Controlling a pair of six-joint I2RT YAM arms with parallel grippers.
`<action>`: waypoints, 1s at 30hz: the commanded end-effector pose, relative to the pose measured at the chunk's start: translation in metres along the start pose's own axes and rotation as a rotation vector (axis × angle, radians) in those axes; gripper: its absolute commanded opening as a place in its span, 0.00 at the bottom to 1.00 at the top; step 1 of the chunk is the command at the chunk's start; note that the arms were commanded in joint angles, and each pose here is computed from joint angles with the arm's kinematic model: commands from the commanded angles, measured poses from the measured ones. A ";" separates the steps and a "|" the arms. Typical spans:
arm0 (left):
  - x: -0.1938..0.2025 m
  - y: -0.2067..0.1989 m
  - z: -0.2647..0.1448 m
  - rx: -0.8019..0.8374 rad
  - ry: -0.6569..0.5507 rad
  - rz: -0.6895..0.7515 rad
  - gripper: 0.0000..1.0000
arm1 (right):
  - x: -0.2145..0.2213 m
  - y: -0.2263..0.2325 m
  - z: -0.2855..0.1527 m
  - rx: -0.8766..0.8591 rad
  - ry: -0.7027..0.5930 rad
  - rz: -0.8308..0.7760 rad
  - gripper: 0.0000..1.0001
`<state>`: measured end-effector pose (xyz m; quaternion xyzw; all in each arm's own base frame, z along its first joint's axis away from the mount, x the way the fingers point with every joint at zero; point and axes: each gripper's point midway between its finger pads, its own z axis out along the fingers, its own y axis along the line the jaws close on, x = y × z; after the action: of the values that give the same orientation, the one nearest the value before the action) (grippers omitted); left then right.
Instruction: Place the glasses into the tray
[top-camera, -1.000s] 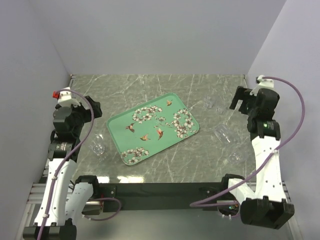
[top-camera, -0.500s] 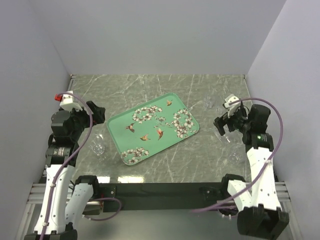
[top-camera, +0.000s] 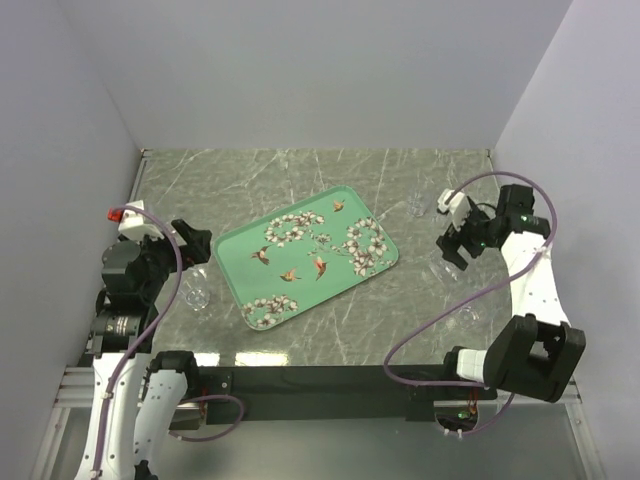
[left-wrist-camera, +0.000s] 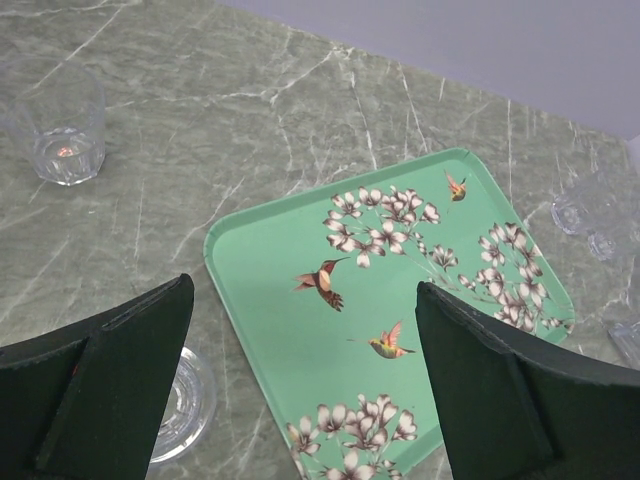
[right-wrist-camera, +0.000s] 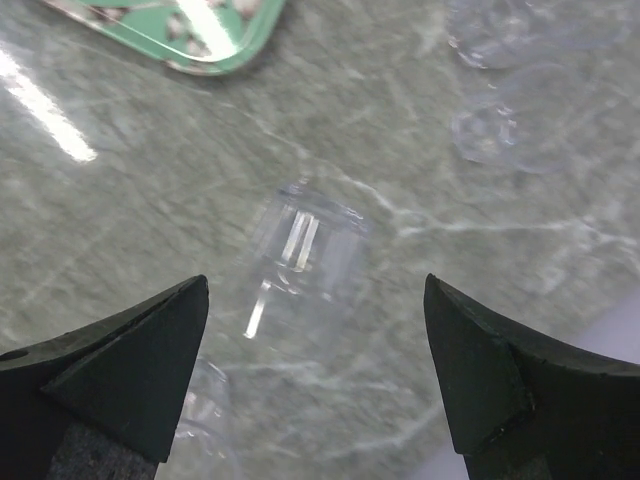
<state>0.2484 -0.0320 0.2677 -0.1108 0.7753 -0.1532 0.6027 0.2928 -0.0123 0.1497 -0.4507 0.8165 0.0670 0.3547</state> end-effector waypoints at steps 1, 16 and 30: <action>-0.010 -0.003 -0.005 0.000 -0.028 -0.013 0.99 | 0.012 -0.005 -0.026 0.007 0.100 -0.012 0.94; -0.004 -0.002 0.005 0.009 -0.010 -0.005 0.99 | 0.066 -0.023 -0.025 0.045 0.189 -0.244 0.95; 0.001 0.001 0.002 -0.005 -0.010 -0.035 0.99 | 0.079 -0.013 0.015 0.041 0.163 -0.306 0.92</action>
<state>0.2484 -0.0315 0.2557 -0.1232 0.7846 -0.1540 0.5879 0.2682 -0.0661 0.0880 -0.5531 0.7849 -0.0143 0.2789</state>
